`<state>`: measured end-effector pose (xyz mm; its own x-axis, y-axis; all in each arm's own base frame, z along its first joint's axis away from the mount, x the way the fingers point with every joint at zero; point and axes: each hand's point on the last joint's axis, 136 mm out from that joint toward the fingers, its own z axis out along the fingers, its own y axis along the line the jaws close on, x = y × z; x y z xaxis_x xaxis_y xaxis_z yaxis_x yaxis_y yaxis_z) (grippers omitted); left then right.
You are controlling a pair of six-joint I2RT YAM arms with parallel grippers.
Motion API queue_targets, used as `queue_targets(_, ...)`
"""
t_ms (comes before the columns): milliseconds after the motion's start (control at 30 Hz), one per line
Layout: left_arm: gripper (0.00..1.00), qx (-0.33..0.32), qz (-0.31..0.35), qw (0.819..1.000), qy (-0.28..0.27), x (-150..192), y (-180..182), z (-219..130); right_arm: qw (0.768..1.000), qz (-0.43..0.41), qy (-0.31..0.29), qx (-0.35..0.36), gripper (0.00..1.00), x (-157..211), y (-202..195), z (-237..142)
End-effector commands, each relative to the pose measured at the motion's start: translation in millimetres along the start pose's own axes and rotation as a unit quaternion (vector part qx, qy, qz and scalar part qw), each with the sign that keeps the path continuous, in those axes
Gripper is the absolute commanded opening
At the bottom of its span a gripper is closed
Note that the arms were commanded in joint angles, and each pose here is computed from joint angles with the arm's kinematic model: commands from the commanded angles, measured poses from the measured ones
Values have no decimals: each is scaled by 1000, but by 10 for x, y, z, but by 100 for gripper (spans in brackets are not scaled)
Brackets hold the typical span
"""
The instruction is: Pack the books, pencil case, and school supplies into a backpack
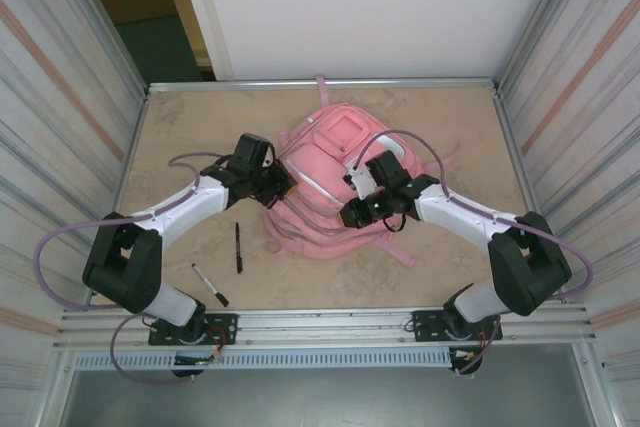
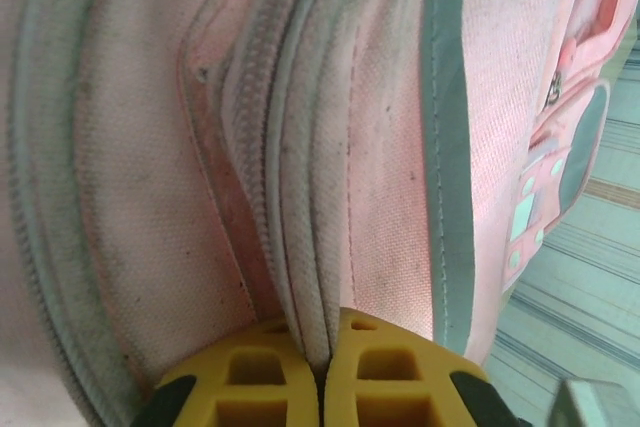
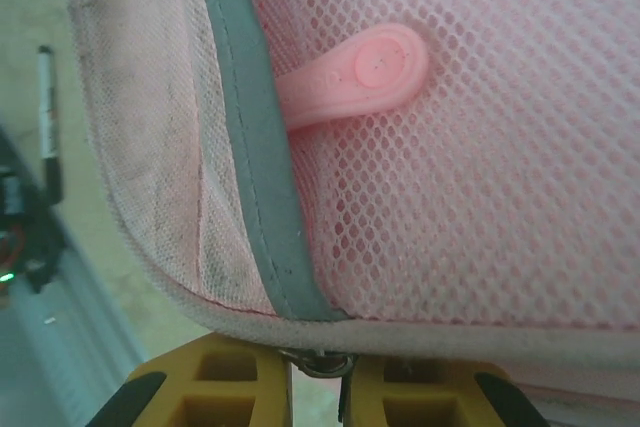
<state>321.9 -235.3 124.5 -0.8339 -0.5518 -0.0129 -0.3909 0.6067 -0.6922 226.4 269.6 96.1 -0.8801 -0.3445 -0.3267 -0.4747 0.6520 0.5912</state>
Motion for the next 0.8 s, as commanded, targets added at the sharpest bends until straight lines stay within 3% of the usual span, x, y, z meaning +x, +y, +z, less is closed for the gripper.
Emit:
queue_targets(0, 0, 45, 10, 999, 8, 58, -201, 37, 989, 30, 65, -128, 20, 179, 453, 59)
queue_targets(133, 0, 36, 4, 999, -5, 55, -123, 82, 995, 28, 41, -91, 26, 90, 353, 230)
queue_targets(200, 0, 36, 3, 999, -2, 57, -116, 108, 997, 9, 14, -76, 37, 32, 350, 268)
queue_targets(333, 0, 35, -2, 999, -1, 75, -94, 122, 998, -13, -45, 47, 43, -26, 139, 163)
queue_targets(467, 0, 40, 1, 999, 3, 90, -127, 96, 982, -30, -89, 162, 49, 5, 28, 35)
queue_targets(767, 0, 41, -1, 999, 1, 120, -103, 109, 964, 2, -125, 235, 19, 15, 39, 145)
